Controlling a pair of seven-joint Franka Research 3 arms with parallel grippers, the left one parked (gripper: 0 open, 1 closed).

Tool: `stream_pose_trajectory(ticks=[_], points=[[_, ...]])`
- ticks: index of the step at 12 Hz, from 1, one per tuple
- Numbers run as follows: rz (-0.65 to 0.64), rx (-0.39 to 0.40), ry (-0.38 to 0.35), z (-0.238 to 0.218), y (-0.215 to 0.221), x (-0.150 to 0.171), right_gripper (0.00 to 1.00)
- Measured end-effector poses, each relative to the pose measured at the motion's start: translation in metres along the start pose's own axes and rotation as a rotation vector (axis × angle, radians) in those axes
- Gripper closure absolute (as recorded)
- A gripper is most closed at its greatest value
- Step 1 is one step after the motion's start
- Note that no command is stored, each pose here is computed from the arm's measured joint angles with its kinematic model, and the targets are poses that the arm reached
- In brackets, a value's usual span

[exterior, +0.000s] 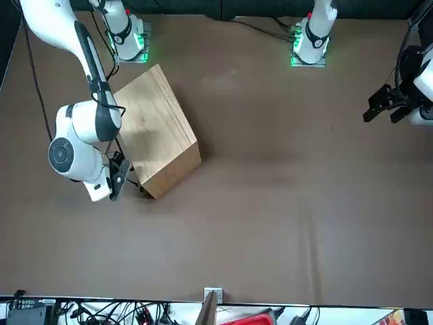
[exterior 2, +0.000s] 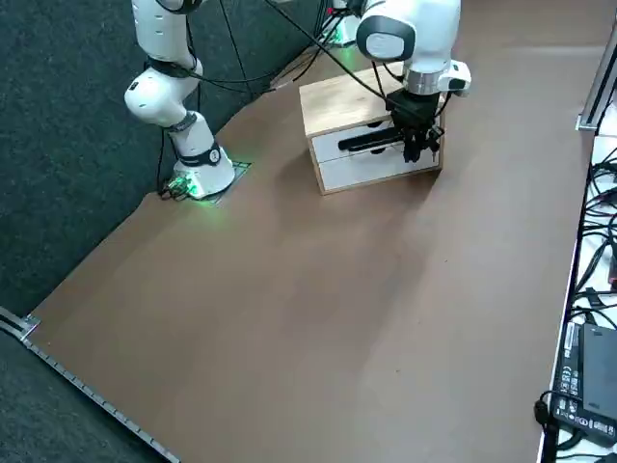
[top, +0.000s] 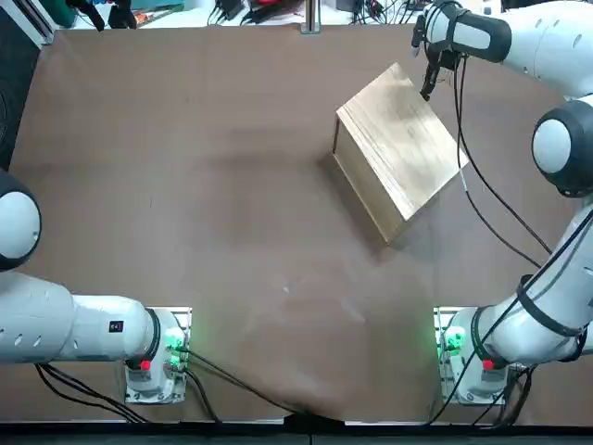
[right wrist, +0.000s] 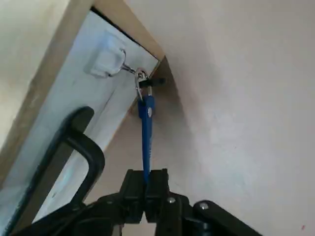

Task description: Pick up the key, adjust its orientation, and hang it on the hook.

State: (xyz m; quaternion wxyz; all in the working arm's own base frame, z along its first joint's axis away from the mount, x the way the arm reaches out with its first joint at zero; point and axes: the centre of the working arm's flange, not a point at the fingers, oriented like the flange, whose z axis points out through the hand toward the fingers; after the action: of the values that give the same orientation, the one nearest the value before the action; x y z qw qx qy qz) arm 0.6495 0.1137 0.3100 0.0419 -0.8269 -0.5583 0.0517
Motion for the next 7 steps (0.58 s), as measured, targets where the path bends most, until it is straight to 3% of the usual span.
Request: stream_pose_trajectory(ticks=[3,7], points=[[0.000,0.000,0.000,0.0000,0.0000,0.0000,0.91],[0.021,0.013,0.033,-0.0006,0.0007,0.0002,0.44]])
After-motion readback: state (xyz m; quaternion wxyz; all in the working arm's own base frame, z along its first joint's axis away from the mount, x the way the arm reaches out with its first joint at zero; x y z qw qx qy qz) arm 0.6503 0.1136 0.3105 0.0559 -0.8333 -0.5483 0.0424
